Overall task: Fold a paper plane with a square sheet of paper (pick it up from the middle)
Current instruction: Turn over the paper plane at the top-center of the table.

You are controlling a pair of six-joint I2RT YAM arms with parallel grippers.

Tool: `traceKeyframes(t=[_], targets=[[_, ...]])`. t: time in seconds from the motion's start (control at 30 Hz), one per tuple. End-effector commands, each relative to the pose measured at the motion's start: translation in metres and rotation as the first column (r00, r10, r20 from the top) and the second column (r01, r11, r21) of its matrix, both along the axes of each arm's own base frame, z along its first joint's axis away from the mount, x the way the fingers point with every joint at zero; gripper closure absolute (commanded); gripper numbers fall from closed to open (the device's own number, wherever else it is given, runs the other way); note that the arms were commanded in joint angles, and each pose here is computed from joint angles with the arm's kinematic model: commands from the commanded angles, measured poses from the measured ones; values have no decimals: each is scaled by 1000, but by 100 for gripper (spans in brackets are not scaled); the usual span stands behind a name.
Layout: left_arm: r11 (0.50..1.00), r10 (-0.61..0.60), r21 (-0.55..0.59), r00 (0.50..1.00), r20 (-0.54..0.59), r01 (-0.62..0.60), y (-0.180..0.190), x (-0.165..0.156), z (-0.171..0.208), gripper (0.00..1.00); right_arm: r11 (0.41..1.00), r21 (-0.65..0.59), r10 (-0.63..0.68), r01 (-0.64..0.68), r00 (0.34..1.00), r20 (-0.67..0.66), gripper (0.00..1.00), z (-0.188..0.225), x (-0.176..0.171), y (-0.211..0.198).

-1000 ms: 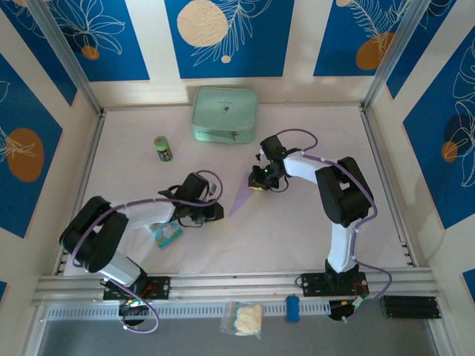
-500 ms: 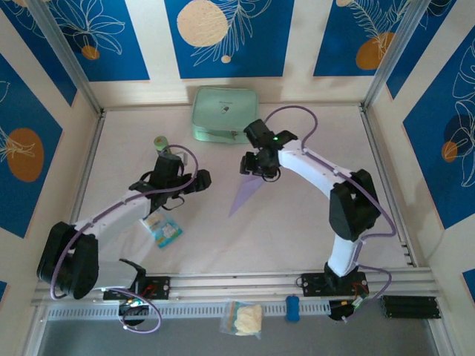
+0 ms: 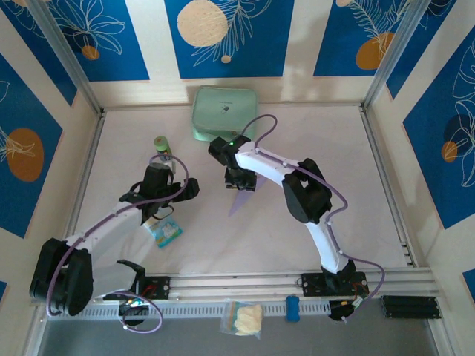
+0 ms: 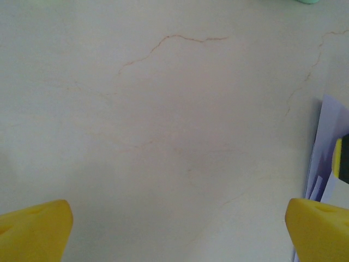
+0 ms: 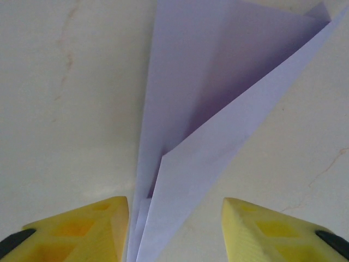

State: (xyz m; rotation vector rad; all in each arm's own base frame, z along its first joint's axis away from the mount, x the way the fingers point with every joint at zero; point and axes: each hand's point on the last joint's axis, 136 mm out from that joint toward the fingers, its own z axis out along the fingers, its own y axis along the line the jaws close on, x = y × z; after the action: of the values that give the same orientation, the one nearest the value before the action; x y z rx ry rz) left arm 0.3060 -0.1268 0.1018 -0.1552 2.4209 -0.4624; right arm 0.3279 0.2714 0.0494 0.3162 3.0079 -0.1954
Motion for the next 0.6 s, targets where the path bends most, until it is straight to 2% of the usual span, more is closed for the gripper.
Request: traceKeyframes(t=[0.0,0.57], targets=[[1000,-4,10,1000,-7,4,5,-4,-3,1,994,-88,-72,69,997,-25,54,0,-6,-17],[1000,-18,-23,999,-39,17,-3,-1,-10,1,986,-128,-111,104,993,-44,74,-11,-9,-32]])
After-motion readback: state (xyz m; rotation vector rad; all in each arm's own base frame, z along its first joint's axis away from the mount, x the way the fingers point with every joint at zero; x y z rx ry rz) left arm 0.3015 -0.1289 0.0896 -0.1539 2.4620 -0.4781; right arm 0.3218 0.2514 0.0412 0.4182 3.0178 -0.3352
